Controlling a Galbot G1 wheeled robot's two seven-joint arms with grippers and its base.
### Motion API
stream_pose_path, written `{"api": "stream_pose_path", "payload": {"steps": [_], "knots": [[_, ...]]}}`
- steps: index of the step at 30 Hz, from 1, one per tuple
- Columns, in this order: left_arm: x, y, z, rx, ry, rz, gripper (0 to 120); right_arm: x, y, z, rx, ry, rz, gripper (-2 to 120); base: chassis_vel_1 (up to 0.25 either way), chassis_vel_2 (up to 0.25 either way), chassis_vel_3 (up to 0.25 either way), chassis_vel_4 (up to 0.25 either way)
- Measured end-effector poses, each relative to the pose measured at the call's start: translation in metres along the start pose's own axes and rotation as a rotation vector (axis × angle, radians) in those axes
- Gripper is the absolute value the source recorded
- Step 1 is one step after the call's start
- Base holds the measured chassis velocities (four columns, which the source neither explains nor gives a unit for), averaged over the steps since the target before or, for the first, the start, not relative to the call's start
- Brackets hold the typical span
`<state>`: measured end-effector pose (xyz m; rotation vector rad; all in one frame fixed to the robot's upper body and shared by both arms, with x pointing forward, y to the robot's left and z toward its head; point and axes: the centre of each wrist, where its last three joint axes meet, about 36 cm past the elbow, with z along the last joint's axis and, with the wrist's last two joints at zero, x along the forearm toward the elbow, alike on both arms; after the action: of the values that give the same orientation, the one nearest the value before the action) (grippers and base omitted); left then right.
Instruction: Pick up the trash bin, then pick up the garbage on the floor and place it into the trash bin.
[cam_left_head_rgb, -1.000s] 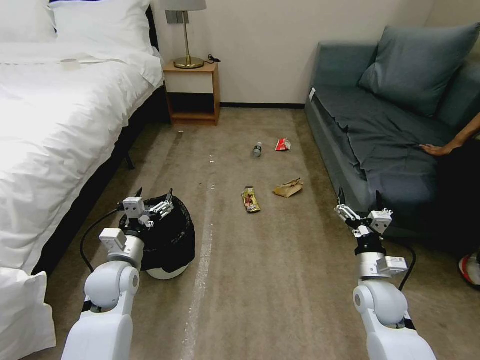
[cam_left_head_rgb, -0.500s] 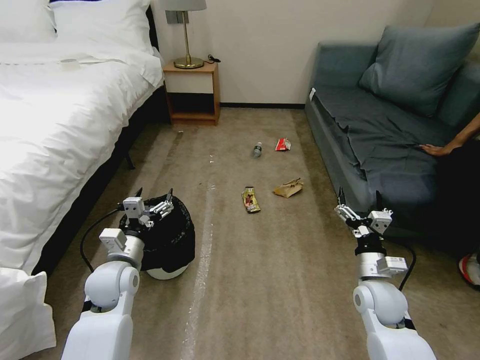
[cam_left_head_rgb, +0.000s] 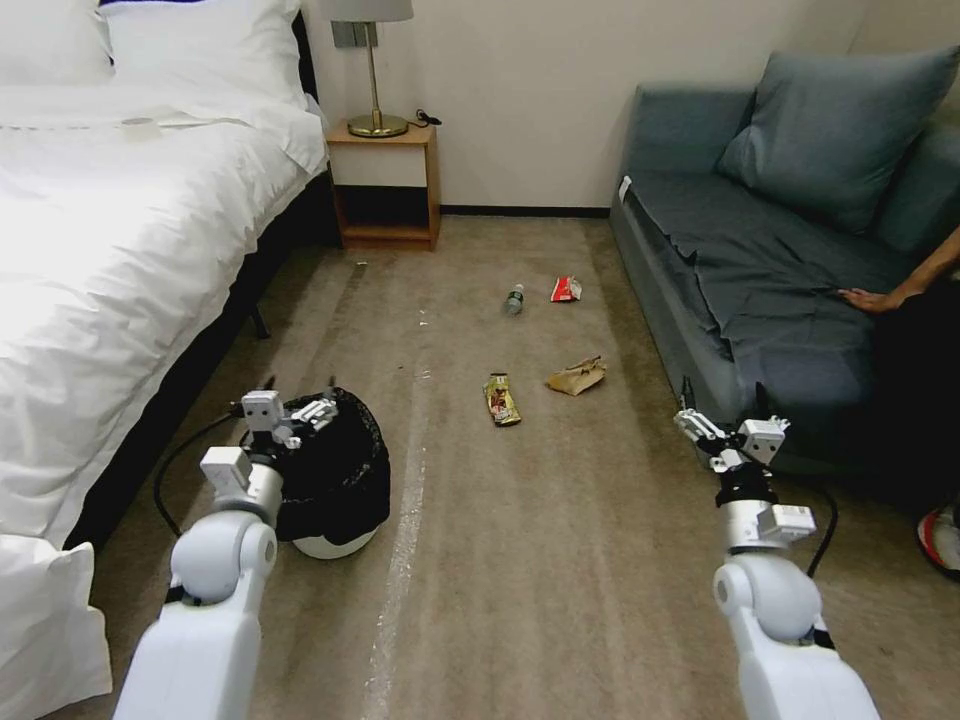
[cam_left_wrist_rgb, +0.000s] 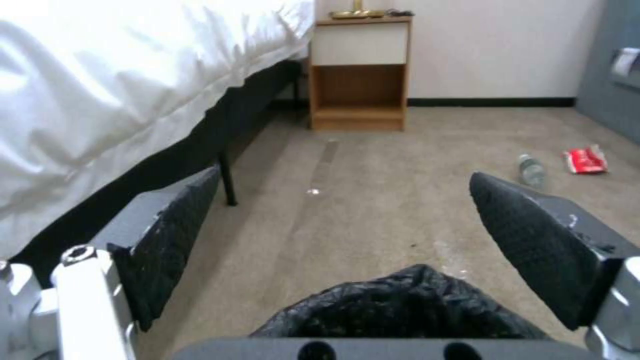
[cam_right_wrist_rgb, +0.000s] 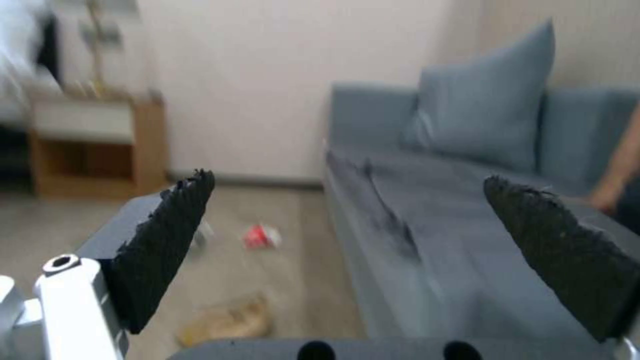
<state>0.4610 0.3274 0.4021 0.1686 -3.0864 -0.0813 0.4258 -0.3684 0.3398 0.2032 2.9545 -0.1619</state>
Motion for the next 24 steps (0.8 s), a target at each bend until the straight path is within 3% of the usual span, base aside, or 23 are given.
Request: {"api": "stream_pose_path", "payload": {"steps": [2,3,4,5,7,10,14,19,20,24], "knots": [[0.011,-0.020,-0.018,0.057,0.000,0.065,100,-0.009,-0.015,0.009,0.025,0.041,0.011,100,0.000,0.000,0.000,0.000],[0.011,-0.020,-0.018,0.057,0.000,0.065,100,-0.009,-0.015,0.009,0.025,0.041,0.011,100,0.000,0.000,0.000,0.000],[0.018,-0.030,-0.035,0.092,-0.015,0.108,100,-0.010,-0.018,0.011,0.029,0.050,0.013,100,0.000,0.000,0.000,0.000],[0.018,-0.030,-0.035,0.092,-0.015,0.108,100,-0.010,-0.018,0.011,0.029,0.050,0.013,100,0.000,0.000,0.000,0.000],[0.030,-0.039,-0.053,0.111,-0.022,0.167,100,-0.010,-0.019,0.011,0.031,0.053,0.013,100,0.000,0.000,0.000,0.000],[0.038,-0.038,-0.060,0.090,-0.026,0.208,100,-0.010,-0.018,0.011,0.029,0.055,0.010,100,0.000,0.000,0.000,0.000],[0.043,-0.028,-0.061,0.055,-0.032,0.215,99,-0.010,-0.017,0.008,0.011,0.061,-0.018,100,0.000,0.000,0.000,0.000],[0.053,-0.014,-0.058,0.028,-0.026,0.204,97,-0.003,0.004,-0.018,-0.095,0.063,-0.192,100,0.000,0.000,0.000,0.000],[0.058,-0.007,-0.056,0.017,-0.027,0.206,97,0.002,0.016,-0.031,-0.155,0.065,-0.288,100,0.000,0.000,0.000,0.000],[0.059,0.004,-0.054,0.000,-0.040,0.198,97,0.003,0.019,-0.034,-0.171,0.068,-0.310,100,0.000,0.000,0.000,0.000]]}}
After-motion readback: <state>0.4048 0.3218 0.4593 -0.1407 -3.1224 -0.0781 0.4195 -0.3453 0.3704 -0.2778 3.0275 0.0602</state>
